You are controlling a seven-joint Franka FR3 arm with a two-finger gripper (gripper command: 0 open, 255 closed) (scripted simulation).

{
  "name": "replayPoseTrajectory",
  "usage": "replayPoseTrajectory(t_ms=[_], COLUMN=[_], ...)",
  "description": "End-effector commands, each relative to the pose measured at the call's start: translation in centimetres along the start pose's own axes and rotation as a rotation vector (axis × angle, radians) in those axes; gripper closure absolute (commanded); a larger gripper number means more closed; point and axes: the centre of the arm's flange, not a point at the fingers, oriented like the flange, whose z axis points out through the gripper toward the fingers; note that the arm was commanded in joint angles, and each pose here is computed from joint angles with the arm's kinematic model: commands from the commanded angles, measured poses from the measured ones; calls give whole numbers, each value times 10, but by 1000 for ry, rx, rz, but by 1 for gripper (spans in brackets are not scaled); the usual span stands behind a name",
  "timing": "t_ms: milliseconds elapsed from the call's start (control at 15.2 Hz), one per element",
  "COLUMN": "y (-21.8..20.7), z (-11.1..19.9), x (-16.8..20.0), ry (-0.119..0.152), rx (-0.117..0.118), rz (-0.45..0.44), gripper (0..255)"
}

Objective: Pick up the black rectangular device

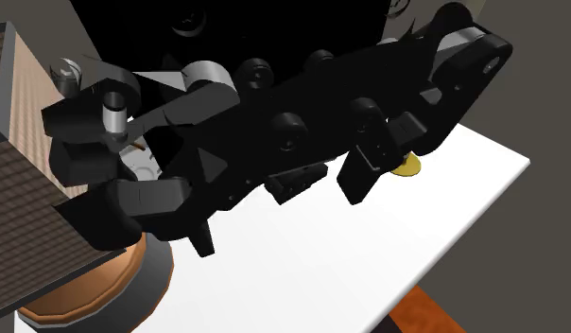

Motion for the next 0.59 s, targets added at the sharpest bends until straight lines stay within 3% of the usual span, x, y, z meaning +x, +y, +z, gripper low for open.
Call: replayPoseTrajectory(t_ms=[0,528], y=[0,32], z=[0,67], x=[0,94], ry=[0,-133], rx=[0,-32], rz=[0,-74], gripper=[0,0])
